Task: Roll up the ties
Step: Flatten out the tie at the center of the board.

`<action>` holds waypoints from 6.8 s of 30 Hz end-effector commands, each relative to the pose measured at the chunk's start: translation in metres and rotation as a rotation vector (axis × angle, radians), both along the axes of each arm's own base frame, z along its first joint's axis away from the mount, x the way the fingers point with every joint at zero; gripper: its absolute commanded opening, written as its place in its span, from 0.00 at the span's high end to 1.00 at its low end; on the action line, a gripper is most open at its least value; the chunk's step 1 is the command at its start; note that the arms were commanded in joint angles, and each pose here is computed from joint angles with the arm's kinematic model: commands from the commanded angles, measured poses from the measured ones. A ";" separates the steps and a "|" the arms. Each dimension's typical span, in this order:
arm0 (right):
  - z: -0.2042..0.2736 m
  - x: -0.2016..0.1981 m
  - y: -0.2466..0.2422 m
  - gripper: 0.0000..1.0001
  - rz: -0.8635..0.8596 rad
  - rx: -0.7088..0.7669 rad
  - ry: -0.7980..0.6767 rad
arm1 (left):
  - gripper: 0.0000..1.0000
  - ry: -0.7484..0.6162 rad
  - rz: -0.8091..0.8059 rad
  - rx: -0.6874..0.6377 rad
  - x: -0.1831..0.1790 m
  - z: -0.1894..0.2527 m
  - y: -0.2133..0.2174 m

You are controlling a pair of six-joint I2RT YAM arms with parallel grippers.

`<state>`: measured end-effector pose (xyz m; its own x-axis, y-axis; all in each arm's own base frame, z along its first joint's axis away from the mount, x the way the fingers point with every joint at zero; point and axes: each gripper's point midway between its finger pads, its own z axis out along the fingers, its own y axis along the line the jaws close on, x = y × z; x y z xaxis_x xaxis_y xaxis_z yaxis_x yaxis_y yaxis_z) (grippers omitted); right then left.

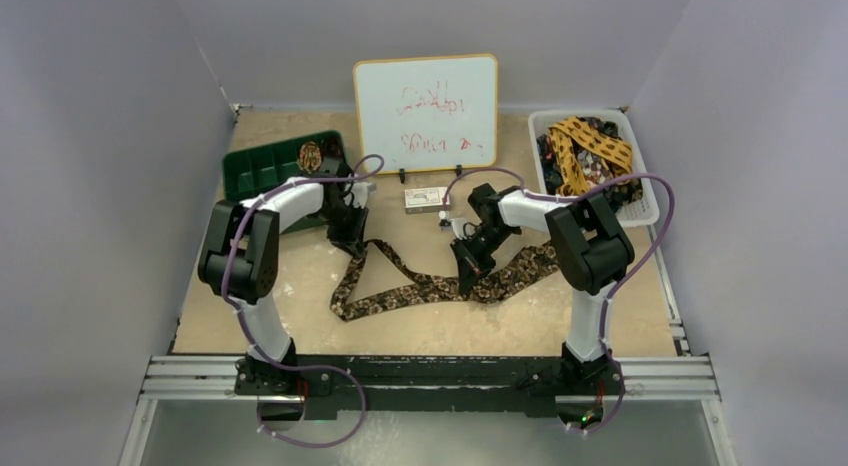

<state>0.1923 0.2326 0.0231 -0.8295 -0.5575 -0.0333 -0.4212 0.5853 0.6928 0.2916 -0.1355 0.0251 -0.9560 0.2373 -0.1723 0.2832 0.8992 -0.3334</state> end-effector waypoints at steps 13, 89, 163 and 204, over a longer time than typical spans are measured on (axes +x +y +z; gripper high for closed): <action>0.021 0.007 -0.003 1.00 0.036 0.025 -0.041 | 1.00 0.017 -0.118 -0.294 -0.032 0.069 -0.037; 0.025 0.097 0.109 0.65 0.270 0.179 -0.795 | 0.37 -0.212 0.729 -0.273 -0.082 0.104 -0.005; 0.043 0.017 0.117 0.82 -0.267 0.163 -0.135 | 0.37 -0.121 0.509 -0.421 -0.090 0.098 -0.047; 0.021 0.083 -0.096 0.49 -0.751 -0.397 -0.444 | 0.37 -0.126 0.473 -0.414 -0.096 0.099 -0.045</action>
